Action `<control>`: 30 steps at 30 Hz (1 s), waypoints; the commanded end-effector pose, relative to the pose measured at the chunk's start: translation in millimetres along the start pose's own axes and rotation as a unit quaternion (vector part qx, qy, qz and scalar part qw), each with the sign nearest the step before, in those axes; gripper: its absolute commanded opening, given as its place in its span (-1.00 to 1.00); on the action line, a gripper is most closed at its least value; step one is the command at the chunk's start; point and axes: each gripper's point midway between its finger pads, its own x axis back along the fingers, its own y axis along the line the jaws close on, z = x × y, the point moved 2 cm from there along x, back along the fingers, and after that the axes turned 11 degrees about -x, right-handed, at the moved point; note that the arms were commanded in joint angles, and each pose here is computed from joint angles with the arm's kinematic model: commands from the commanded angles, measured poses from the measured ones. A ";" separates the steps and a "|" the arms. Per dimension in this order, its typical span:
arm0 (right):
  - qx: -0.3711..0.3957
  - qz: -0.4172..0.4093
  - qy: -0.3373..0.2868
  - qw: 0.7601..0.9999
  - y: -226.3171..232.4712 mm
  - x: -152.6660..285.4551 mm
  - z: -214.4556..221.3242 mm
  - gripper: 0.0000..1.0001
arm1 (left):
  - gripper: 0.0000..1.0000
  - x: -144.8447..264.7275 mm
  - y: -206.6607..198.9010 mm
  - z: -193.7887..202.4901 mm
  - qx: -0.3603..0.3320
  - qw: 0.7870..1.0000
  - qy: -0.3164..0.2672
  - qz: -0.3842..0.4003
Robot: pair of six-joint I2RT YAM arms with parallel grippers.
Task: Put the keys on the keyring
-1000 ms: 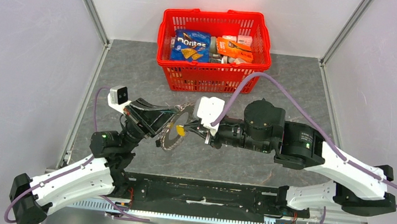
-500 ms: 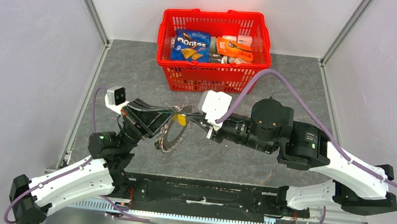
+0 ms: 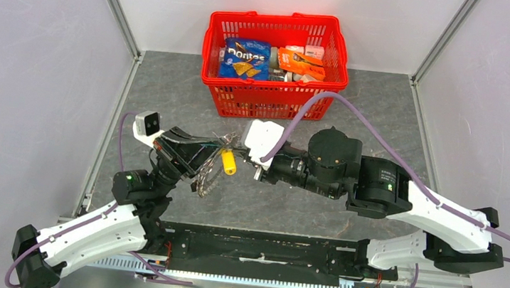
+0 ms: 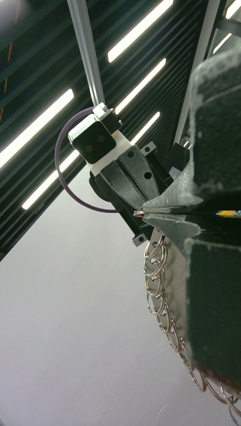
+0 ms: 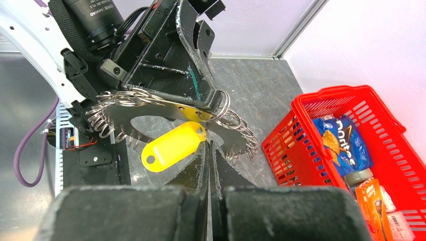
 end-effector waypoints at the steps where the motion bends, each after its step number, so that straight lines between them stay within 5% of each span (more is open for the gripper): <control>1: -0.001 0.018 -0.055 0.998 -7.8 9.1 -34.2 -1.00 | -0.96 -1.7 -16.7 -10.0 0.008 0.999 -0.017 0.031; 30: -0.001 0.030 -0.080 0.996 -11.3 18.3 -48.9 -1.00 | -0.95 -2.8 -9.7 -4.1 0.009 1.000 -0.007 0.022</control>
